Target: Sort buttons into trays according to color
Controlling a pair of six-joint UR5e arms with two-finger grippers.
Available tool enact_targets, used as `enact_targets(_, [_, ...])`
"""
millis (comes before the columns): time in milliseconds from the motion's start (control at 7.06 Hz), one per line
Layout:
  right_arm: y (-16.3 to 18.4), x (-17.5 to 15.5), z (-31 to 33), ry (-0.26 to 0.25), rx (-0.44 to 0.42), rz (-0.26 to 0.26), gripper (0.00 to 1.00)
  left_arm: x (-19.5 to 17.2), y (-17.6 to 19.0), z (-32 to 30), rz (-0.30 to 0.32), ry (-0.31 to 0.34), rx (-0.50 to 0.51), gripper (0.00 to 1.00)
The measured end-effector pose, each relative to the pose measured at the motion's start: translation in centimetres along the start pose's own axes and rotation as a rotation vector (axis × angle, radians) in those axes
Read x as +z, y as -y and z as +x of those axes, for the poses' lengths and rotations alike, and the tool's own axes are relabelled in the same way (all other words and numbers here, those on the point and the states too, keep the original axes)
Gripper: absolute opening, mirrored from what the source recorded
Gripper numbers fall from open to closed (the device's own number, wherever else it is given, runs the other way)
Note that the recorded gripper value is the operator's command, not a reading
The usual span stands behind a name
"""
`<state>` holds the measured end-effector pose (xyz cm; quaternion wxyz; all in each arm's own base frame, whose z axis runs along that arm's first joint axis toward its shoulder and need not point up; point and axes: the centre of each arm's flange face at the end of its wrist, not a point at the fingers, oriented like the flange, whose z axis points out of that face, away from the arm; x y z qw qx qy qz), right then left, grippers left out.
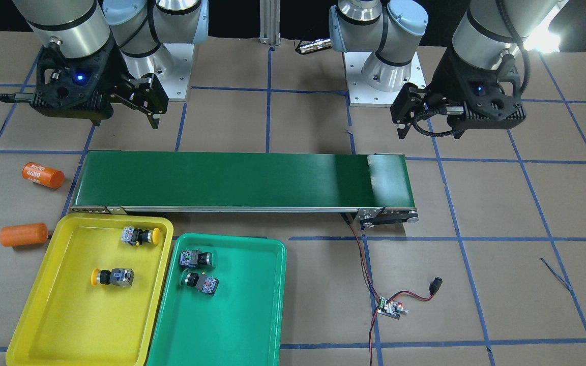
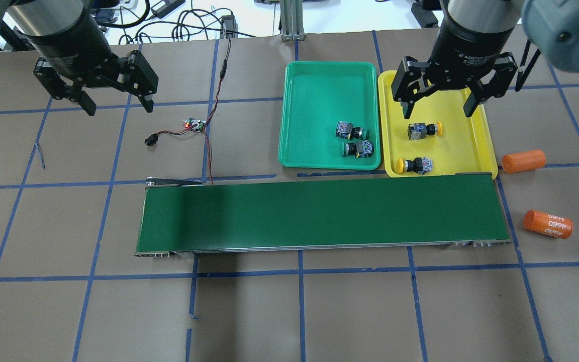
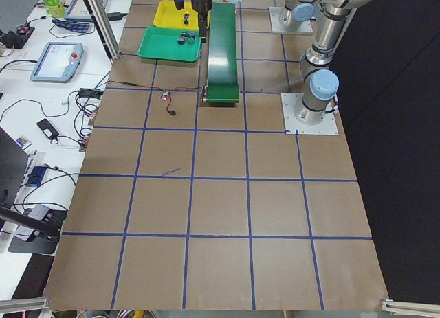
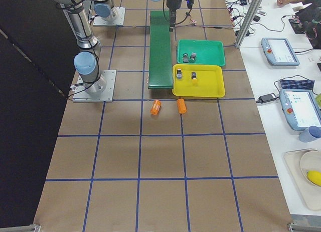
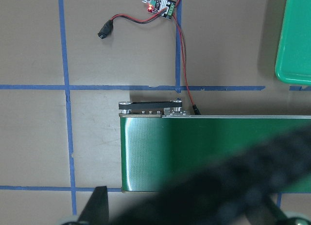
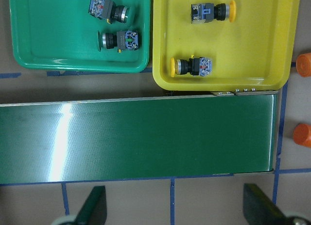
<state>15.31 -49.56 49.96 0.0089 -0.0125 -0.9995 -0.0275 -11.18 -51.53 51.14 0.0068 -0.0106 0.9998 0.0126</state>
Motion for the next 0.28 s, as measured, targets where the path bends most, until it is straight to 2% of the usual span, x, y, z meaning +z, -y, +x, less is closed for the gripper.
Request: enact_targets(283, [0.02,0.06,0.11,0.001,0.002,-0.002,1.00,-0.01,-0.01,0.00,0.000,0.000,0.000,1.00])
